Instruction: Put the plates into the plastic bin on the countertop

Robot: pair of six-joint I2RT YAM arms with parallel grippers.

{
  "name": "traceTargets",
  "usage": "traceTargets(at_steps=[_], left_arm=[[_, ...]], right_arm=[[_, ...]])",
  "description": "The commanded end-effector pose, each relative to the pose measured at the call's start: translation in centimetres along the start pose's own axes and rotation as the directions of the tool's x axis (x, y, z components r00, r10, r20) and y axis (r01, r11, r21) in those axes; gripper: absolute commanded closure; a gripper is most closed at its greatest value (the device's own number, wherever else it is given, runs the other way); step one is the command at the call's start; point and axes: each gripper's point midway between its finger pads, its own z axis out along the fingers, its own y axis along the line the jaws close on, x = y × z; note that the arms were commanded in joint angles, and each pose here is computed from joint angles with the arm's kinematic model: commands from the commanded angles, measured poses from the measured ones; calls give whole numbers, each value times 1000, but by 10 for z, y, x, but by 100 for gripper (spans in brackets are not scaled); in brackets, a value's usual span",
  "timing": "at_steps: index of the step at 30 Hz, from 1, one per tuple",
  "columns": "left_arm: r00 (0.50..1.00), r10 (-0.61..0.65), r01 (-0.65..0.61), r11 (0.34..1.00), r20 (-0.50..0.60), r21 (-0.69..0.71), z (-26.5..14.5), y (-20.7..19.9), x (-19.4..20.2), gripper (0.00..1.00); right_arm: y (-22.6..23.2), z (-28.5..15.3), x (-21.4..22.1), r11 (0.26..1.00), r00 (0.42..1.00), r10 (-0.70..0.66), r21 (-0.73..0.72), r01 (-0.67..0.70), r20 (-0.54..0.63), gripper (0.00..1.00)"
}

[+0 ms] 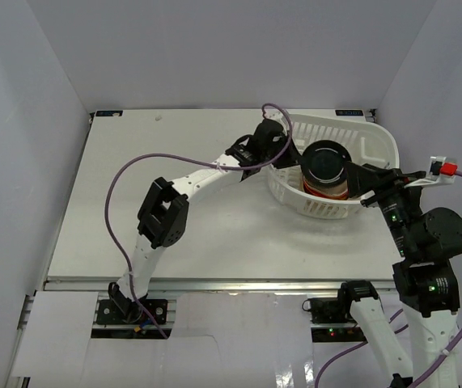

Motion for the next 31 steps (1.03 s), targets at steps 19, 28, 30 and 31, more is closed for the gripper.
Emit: traceTargets(at_steps=[19,28,30,31], left_arm=[[838,408,-404,910,363,-89,-273,-94,-98,2],[776,302,-250,953,554,-170,-449,-17,-42,2],[787,291,-208,955,544,-211,-460,9,-24,2],[786,284,-194,957,549,-216,-463,12,-23,2]], right_arm=[[35,-14,-31,990,996,-82,-115,84,21,10],[24,-21,28,980,994,-83,-188,68,-74,10],[25,-20,33,977,994,-66,-208,48,-82,10],[28,-19,32,975,995,-62,-219,43,-81,10]])
